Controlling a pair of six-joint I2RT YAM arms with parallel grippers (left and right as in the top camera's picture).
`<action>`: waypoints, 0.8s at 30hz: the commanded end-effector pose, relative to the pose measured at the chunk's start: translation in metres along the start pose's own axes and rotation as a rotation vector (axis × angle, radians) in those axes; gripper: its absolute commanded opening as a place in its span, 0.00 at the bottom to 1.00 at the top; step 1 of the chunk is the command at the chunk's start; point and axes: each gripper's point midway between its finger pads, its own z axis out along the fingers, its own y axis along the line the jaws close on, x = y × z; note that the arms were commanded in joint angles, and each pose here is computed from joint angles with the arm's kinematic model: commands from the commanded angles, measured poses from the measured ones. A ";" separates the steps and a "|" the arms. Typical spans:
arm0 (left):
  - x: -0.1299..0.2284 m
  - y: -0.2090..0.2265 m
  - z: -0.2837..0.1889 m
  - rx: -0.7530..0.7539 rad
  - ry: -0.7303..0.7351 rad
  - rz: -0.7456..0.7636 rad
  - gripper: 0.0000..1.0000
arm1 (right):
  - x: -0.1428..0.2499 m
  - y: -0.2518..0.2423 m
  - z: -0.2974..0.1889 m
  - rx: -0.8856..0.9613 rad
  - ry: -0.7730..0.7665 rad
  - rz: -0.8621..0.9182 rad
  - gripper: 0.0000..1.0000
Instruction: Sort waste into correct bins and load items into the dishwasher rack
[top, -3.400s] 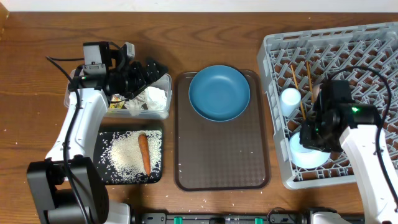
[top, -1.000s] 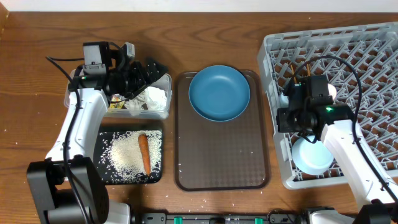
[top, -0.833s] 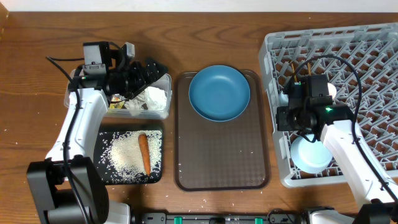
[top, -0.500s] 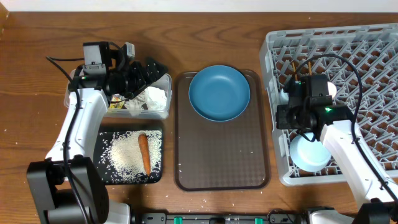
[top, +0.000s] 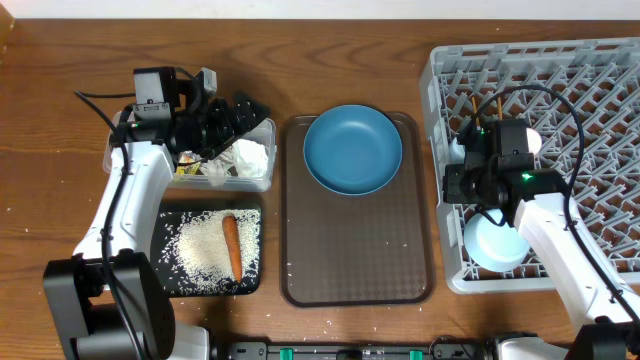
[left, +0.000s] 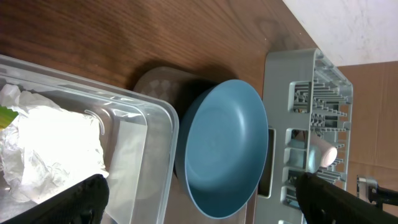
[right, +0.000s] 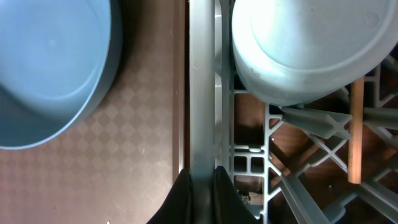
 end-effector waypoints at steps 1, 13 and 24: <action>-0.002 -0.003 -0.003 0.013 -0.002 -0.006 0.98 | -0.013 0.007 -0.003 -0.015 -0.046 0.004 0.01; -0.002 -0.003 -0.003 0.013 -0.002 -0.006 0.98 | -0.021 0.010 -0.004 -0.033 -0.077 0.037 0.01; -0.002 -0.003 -0.003 0.013 -0.002 -0.006 0.98 | -0.023 0.011 -0.004 -0.037 -0.087 0.041 0.02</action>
